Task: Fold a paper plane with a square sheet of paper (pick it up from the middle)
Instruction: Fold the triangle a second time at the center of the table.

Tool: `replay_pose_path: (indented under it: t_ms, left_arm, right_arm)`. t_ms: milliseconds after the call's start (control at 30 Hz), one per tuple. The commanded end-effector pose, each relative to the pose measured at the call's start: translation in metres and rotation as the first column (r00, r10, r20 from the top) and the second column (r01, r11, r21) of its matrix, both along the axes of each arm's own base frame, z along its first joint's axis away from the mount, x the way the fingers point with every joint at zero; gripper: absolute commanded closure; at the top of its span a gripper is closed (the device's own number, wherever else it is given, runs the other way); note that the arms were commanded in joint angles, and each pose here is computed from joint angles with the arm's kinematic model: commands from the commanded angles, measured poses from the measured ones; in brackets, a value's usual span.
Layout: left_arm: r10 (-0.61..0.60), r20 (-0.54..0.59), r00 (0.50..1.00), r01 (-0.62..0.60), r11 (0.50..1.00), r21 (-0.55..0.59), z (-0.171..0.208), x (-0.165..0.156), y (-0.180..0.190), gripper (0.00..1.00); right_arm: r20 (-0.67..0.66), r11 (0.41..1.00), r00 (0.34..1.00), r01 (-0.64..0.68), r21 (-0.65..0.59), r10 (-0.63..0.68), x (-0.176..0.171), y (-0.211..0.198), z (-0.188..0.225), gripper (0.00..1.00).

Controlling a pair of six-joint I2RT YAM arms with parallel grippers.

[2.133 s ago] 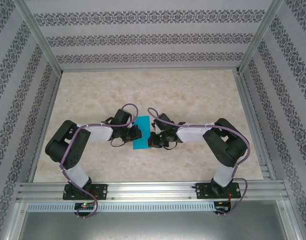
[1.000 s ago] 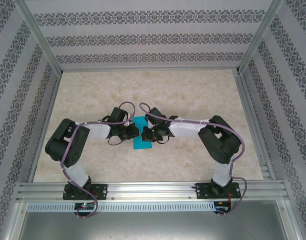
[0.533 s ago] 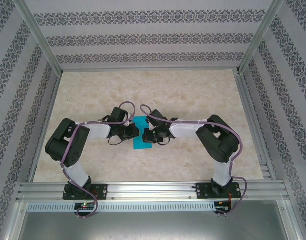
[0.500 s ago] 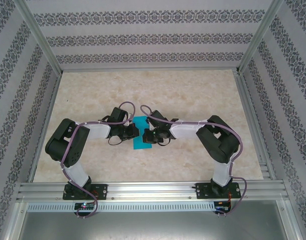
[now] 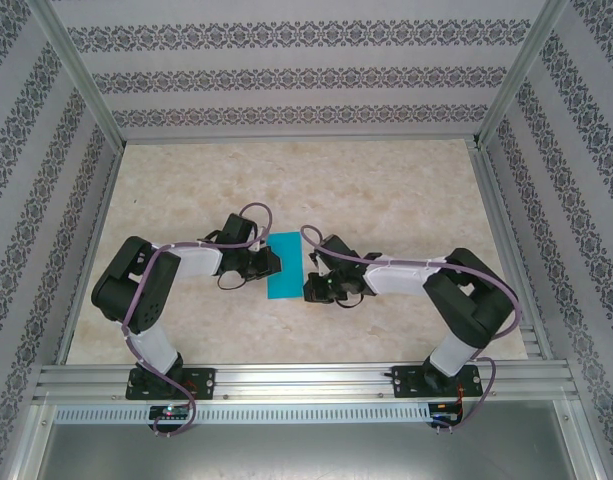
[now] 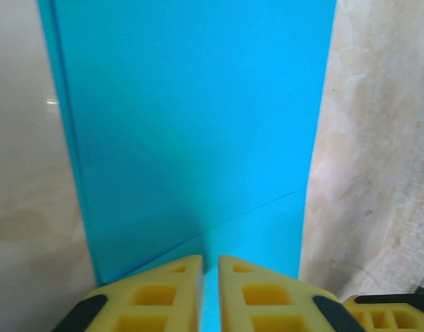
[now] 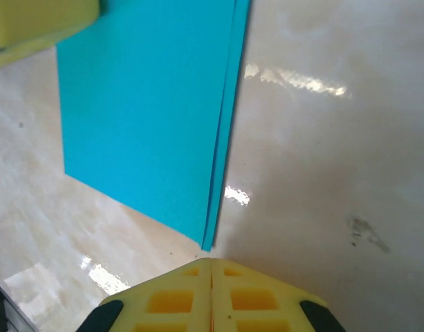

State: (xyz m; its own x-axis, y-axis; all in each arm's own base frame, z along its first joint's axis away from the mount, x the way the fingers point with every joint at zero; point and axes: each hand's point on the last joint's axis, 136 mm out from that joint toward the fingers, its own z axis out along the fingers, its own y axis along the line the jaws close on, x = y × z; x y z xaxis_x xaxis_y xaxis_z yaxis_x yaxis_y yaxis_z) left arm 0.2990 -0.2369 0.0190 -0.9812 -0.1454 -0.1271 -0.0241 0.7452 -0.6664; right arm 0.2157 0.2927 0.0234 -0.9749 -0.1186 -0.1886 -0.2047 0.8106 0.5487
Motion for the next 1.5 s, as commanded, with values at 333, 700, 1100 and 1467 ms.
replay_pose_path:
  t_ms: [333, 700, 1100, 1467]
  left_arm:
    - [0.101, 0.070, 0.992, -0.108, 0.988, 0.106, 0.040, 0.005, 0.021, 0.61]
    - [0.146, 0.005, 0.989, -0.146, 0.988, 0.046, 0.022, -0.006, 0.018, 0.55]
    - [0.131, -0.017, 0.991, -0.131, 0.991, 0.001, 0.021, -0.005, 0.009, 0.55]
    - [0.103, -0.026, 0.994, -0.104, 0.992, -0.070, 0.022, -0.004, -0.003, 0.54]
  right_arm:
    - [0.192, 0.984, 0.965, 0.166, 0.070, -0.176, 0.087, 0.020, 0.041, 0.64]
    - [0.138, 0.989, 0.980, 0.141, 0.045, -0.146, 0.093, 0.029, 0.017, 0.63]
    - [0.093, 0.983, 0.981, 0.163, 0.088, -0.171, 0.097, 0.032, 0.007, 0.81]
    - [0.072, 0.968, 0.970, 0.225, 0.110, -0.234, 0.100, 0.022, 0.002, 0.90]
